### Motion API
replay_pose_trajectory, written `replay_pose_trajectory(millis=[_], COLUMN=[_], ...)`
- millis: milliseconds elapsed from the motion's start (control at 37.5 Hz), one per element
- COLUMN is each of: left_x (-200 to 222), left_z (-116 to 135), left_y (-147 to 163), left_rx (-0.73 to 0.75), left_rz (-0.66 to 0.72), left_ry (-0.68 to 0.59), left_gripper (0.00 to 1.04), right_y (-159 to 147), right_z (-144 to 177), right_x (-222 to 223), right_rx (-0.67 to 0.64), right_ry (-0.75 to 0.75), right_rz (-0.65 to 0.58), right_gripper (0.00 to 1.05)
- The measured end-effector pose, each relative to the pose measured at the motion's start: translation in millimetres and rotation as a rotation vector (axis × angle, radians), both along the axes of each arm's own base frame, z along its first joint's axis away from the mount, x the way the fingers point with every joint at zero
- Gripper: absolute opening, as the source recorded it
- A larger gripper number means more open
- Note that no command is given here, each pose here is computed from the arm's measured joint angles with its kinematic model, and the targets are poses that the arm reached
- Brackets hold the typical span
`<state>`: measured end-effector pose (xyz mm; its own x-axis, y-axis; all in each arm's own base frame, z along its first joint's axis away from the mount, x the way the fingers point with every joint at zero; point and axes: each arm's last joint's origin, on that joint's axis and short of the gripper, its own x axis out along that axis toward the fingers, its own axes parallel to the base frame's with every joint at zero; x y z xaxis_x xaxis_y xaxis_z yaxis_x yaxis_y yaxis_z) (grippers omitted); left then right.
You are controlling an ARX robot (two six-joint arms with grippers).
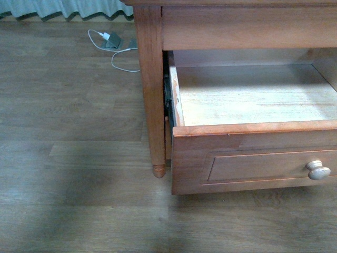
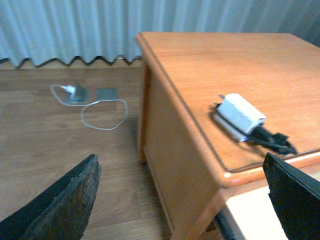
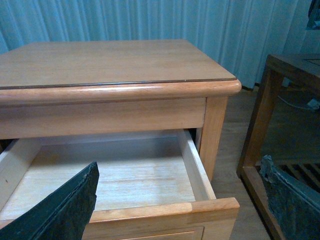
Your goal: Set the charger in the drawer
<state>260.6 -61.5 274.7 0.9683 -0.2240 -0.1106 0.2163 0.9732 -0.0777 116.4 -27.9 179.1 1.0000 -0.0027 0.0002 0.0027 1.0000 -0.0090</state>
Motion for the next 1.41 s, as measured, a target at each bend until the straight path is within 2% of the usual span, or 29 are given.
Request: replay_pose_trajectory(millis=[53,160,346,560,986,1039,1279,1412], left_x=[17,40,76,114,146,146,145,143], left_z=[5,10,10,-6,-27,-27,-25,-24], left_y=[-14,-32,-56,-81,-100,-102,-105,-107], left_rx=[0.019,0.045,0.07,0.097,0.191,0.198,0.21,0.2], left_rz=[-0.069,-0.124,-0.139,-0.203,-0.216,-0.215,-0.212,-0.239], left_ry=[-0.001,-0.006,-0.001,0.049,0.124,0.121,0.112,0.095], left_gripper=[0.98,0.98,0.98,0.98,0.98,0.93,0.56,0.52], right_y=[0,0,0,0,0,0,0,0], right_z=[0,0,0,0,0,0,0,0], right_x=[0,0,0,0,0,0,0,0], right_rx=[0.0,0.0,0.0,0.0,0.0,0.0,0.0,0.0], right_ry=[0.0,0.0,0.0,0.0,0.0,0.0,0.0,0.0], right_rz=[0.0,0.0,0.0,0.0,0.0,0.0,0.0,0.0], right_gripper=[0.96,0.96,0.96,0.96,0.96,0.96,0.96,0.96])
